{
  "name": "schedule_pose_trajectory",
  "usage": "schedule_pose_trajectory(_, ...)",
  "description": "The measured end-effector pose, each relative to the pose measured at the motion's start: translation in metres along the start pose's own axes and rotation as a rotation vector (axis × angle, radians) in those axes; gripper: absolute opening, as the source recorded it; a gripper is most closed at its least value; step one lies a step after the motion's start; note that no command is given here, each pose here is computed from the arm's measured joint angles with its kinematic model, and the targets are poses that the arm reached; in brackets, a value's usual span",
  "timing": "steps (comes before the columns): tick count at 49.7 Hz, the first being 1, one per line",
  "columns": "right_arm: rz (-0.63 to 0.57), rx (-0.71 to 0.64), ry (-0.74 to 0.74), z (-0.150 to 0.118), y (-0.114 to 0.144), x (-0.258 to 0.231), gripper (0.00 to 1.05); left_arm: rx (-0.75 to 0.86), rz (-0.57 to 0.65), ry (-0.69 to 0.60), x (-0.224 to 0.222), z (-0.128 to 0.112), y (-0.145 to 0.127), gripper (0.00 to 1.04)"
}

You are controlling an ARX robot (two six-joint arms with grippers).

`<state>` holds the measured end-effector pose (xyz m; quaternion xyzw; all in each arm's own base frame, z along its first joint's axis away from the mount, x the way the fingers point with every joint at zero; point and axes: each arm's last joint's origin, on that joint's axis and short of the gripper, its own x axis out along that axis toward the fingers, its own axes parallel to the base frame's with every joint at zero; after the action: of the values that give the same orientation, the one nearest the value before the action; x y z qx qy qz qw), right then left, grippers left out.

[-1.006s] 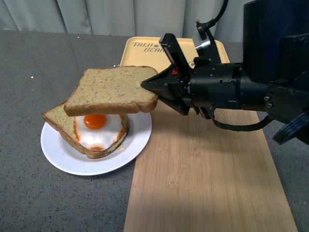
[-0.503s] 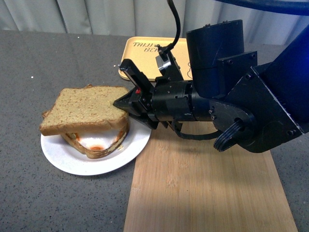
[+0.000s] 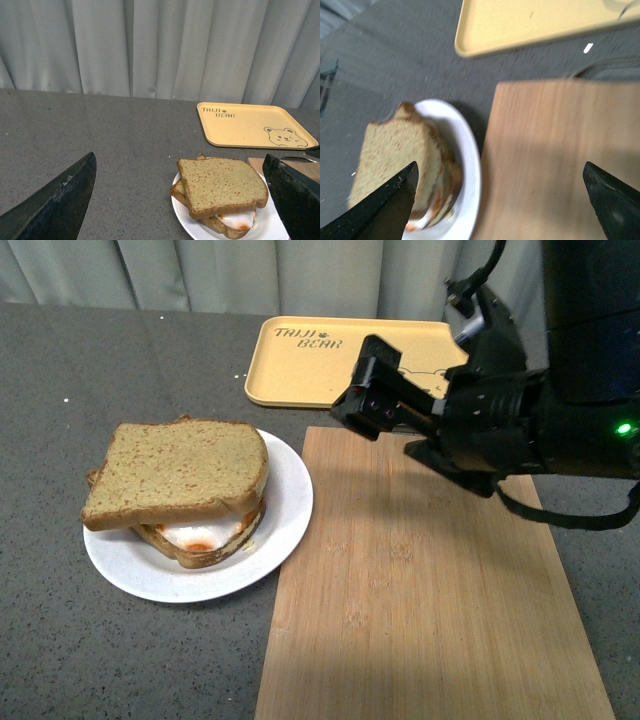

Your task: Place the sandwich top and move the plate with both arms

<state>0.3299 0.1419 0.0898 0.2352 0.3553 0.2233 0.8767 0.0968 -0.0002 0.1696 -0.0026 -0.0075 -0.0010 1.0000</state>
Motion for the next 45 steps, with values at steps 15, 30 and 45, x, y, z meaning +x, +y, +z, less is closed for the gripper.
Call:
schedule_pose_trajectory(15, -0.433, -0.424, -0.678, -0.008, -0.025, -0.085, 0.35, 0.000, -0.001, -0.001, 0.000, 0.000, 0.000, 0.98)
schedule_pose_trajectory(30, -0.470, -0.477, -0.726, -0.033, -0.032, -0.174, 0.01, 0.000, 0.002, -0.003, 0.000, 0.000, 0.000, 0.98)
schedule_pose_trajectory(45, -0.468, -0.484, -0.721, -0.046, -0.032, -0.205, 0.01, 0.000, -0.001, -0.003, 0.000, 0.000, 0.000, 0.98)
